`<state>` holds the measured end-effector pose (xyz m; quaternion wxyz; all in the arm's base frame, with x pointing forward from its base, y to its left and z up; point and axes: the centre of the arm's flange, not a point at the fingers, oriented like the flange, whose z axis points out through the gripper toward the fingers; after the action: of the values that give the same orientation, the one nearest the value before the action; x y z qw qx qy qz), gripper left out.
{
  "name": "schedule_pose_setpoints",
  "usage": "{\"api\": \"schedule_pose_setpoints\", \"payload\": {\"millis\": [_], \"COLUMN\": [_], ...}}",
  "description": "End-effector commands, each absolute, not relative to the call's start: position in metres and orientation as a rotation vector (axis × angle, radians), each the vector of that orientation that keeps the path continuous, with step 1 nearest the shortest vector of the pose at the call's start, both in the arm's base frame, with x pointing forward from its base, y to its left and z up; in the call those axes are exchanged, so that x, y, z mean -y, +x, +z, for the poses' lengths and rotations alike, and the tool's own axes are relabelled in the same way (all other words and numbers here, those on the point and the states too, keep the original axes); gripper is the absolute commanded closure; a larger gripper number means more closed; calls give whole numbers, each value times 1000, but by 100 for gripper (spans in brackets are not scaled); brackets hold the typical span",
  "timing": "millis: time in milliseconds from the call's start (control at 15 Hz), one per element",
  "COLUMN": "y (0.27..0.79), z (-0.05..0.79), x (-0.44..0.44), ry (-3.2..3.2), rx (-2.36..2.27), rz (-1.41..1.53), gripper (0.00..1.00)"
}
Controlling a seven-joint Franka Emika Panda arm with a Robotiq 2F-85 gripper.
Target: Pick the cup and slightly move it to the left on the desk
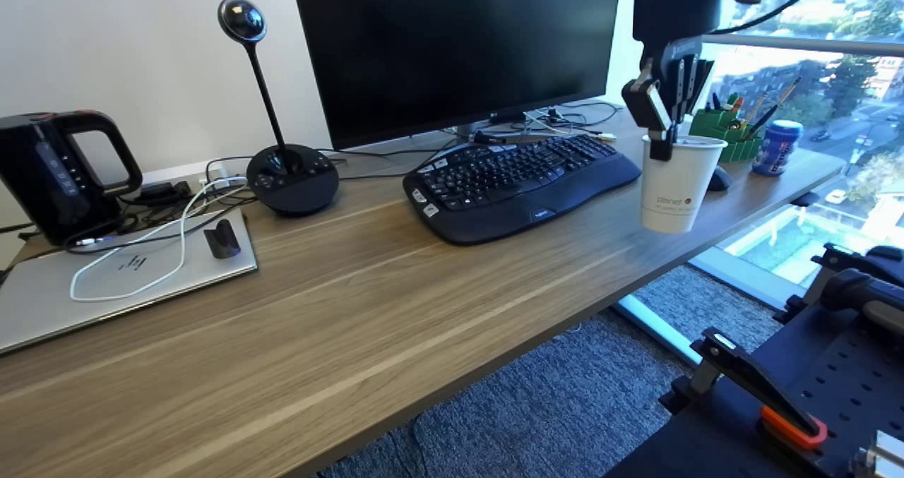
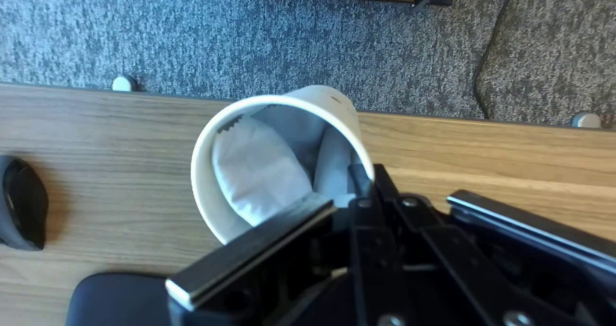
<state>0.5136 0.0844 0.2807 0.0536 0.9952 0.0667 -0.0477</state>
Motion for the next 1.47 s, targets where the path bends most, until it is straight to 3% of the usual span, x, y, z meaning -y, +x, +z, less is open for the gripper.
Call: {"api": "schedule_pose_setpoints", "payload": {"millis": [0, 1400], "y": [503, 575], "z": [307, 291], "x": [-93, -110], "ry": [3049, 2968], "rx": [-232, 123], "rz": [-68, 128], "gripper": [99, 99]}}
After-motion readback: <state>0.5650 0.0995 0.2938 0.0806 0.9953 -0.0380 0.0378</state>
